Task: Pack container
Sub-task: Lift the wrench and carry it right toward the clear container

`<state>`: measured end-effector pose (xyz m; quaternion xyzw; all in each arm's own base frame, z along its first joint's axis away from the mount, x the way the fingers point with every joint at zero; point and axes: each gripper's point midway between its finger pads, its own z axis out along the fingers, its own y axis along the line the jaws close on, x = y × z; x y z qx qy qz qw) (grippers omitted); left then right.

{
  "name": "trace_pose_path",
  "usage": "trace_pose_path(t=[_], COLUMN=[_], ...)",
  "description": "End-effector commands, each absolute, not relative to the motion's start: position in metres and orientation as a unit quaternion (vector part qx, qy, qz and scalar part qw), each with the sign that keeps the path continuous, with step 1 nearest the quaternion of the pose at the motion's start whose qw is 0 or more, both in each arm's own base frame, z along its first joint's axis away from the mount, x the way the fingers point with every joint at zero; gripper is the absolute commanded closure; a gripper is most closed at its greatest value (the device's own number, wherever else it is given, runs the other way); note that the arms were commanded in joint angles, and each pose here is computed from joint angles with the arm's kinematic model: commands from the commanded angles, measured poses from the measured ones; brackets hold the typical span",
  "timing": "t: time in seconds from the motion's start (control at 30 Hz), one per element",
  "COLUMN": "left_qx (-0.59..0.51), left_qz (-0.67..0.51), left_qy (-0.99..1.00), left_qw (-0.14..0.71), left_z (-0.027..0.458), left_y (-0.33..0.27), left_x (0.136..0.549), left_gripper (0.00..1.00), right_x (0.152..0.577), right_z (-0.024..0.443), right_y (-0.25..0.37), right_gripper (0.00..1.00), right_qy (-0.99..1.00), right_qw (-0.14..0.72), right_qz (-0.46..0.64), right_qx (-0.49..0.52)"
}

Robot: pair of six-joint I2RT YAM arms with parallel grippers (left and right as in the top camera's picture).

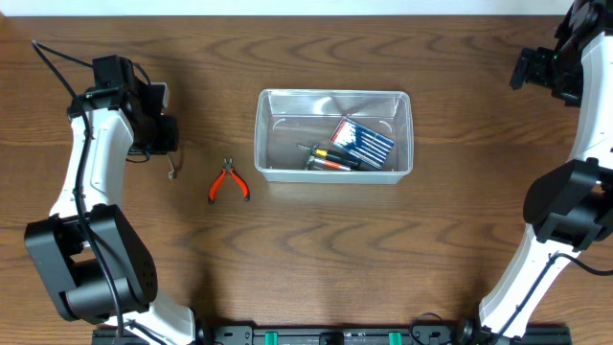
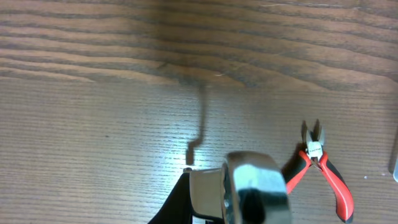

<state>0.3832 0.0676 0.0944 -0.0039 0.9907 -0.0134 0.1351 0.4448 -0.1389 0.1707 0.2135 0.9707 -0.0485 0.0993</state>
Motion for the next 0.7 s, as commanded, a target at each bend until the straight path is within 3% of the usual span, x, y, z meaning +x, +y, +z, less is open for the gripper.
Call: trace_pose_path(t=[0.0,0.67], left_qx=[0.000,0.045], left_qz=[-0.019,-0.026], left_qy=[0.988,0.987], left_qw=[0.151,0.151], left_z=[0.105,0.105], left_y=[0.061,0.025], left_x=[0.390,0.394], left_gripper=[0.94,0.94], right_x=[0.443,0.443], right_z=[0.173,0.173], right_y=[-0.142,-0.142], right_gripper=[0.01,0.01], right_qy=[0.968,0.968], right_qw=[0.101,0.101], right_qz=[-0.053,-0.053], right_qx=[0.221,0.221])
